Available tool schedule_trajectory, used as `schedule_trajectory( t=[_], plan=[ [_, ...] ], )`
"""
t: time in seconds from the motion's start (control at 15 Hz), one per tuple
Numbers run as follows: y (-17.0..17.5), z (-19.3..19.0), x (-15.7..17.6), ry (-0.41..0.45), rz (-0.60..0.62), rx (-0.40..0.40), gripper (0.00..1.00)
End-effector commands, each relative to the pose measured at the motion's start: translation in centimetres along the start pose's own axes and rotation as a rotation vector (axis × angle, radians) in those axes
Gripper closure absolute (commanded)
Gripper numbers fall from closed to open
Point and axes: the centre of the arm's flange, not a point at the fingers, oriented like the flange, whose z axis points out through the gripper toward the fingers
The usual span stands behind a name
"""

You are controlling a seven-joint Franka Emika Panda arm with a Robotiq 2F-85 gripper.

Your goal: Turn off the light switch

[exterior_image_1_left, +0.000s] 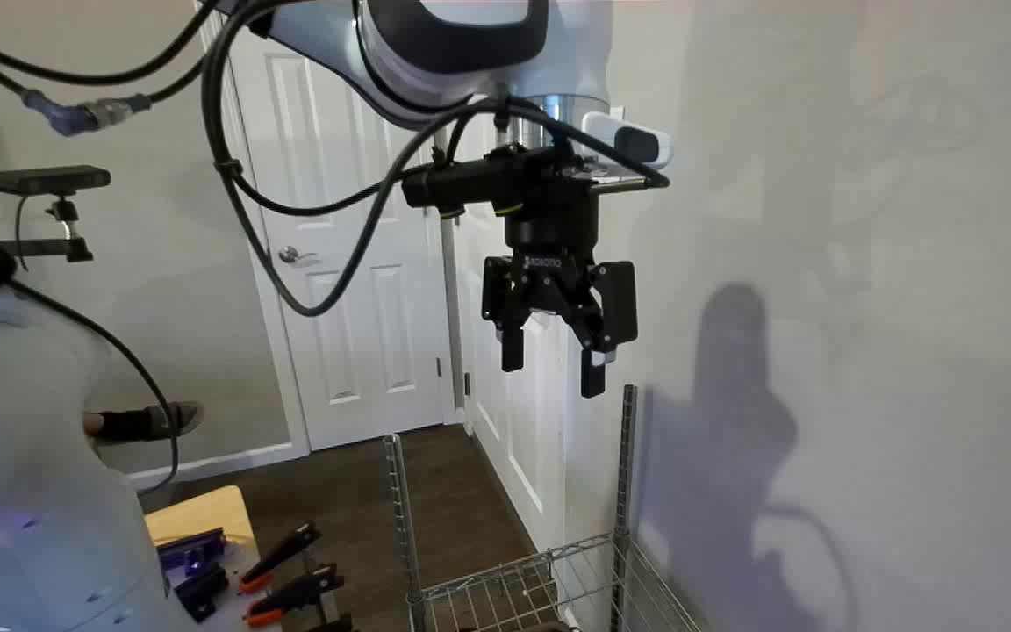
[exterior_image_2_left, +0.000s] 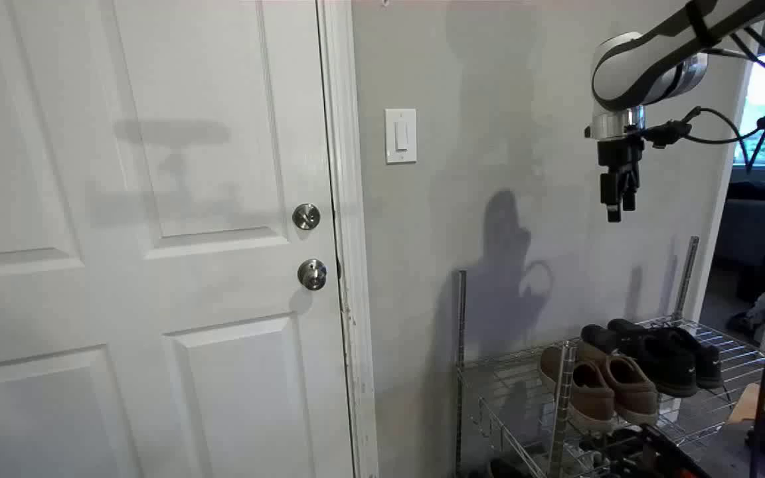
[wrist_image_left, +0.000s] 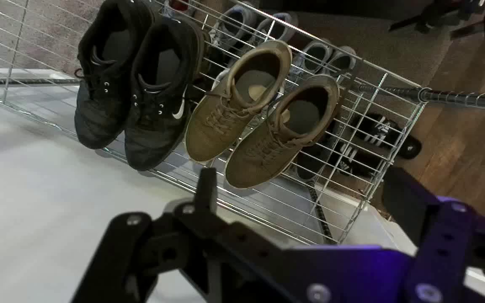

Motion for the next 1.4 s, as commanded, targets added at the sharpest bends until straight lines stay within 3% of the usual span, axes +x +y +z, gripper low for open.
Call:
schedule_trajectory(
  t=[0.0, 1.07, 1.13, 1.2, 1.33],
  plan=[
    [0.00, 0.00, 0.00, 0.000, 0.000, 0.000, 0.00],
    [0.00, 0.00, 0.00, 0.000, 0.000, 0.000, 0.00],
    [0.00, 0.00, 0.00, 0.000, 0.000, 0.000, 0.25],
    [0.05, 0.05, 0.00, 0.012, 0.005, -0.005, 0.26],
    [0.05, 0.34, 0.14, 0.028, 0.002, -0.003, 0.40]
  ],
)
